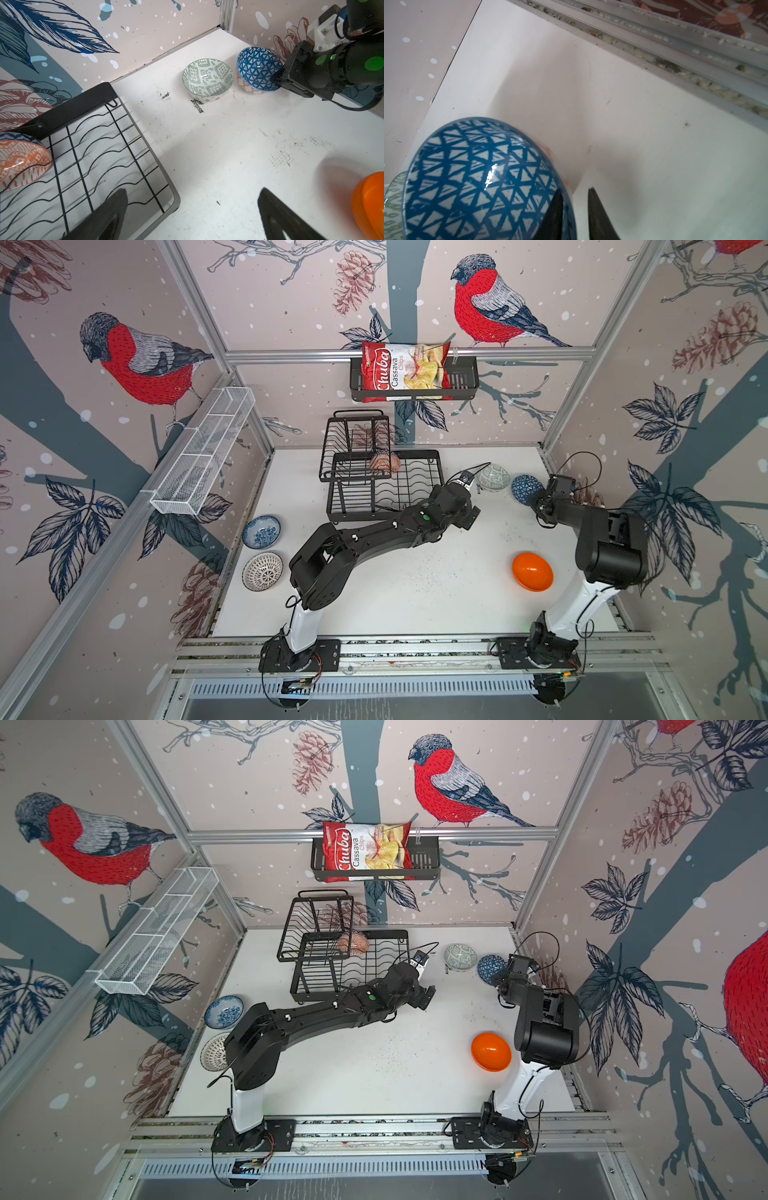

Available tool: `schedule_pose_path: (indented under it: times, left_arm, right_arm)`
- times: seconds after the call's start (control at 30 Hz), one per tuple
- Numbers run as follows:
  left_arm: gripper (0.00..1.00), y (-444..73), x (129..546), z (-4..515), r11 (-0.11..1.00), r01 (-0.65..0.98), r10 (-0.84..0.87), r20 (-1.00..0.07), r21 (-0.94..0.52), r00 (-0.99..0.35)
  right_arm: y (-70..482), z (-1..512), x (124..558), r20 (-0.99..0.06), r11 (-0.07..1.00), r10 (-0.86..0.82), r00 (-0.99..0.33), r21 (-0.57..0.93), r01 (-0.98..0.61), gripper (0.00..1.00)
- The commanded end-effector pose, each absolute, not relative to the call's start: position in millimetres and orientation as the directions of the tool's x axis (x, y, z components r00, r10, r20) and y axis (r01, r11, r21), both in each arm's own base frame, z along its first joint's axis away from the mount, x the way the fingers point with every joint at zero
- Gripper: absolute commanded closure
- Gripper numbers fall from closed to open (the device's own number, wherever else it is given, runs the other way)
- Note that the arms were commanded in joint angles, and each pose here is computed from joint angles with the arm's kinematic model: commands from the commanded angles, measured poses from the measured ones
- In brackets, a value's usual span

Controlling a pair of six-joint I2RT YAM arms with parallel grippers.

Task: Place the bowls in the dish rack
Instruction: 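Grasp the blue-triangle bowl's rim with the right gripper, then lift and tilt the blue-triangle bowl upright with the right gripper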

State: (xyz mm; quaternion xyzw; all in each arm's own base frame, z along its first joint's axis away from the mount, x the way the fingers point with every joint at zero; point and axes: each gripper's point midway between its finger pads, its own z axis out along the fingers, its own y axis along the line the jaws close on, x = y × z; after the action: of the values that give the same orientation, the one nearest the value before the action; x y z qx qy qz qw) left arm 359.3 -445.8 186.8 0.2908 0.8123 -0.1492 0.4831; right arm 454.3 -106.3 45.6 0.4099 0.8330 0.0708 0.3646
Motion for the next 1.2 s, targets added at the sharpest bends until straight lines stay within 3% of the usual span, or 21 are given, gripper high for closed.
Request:
schedule_pose_path:
  times: [0.0, 0.13, 0.63, 0.93, 1.17]
  left_arm:
    - [0.02, -447.5, 358.7, 201.0, 0.79, 0.613, 0.283, -0.884, -0.005, -0.373]
    - [0.02, -448.7, 354.2, 202.1, 0.784, 0.619, 0.268, -0.88, -0.037, -0.393]
    - [0.02, -438.5, 340.5, 209.1, 0.787, 0.58, 0.149, -0.849, -0.208, -0.507]
    - [0.02, -429.1, 351.9, 220.4, 0.801, 0.516, 0.052, -0.822, -0.305, -0.567]
    - [0.03, -414.5, 357.5, 208.2, 0.767, 0.459, -0.066, -0.767, -0.448, -0.638]
  right_arm:
    - [-107.4, 55.2, 451.5, -0.567, 0.658, 0.727, -0.386, 0.418, 0.626, 0.81]
    - [-108.4, 64.5, 444.2, -0.583, 0.655, 0.726, -0.365, 0.423, 0.626, 0.9]
    - [-67.0, 91.8, 411.5, -0.609, 0.709, 0.689, -0.394, 0.453, 0.54, 0.97]
    - [28.7, 152.3, 413.9, -0.763, 0.864, 0.498, -0.412, 0.399, 0.306, 0.98]
    - [70.4, 175.6, 404.2, -0.83, 0.903, 0.429, -0.358, 0.405, 0.142, 0.99]
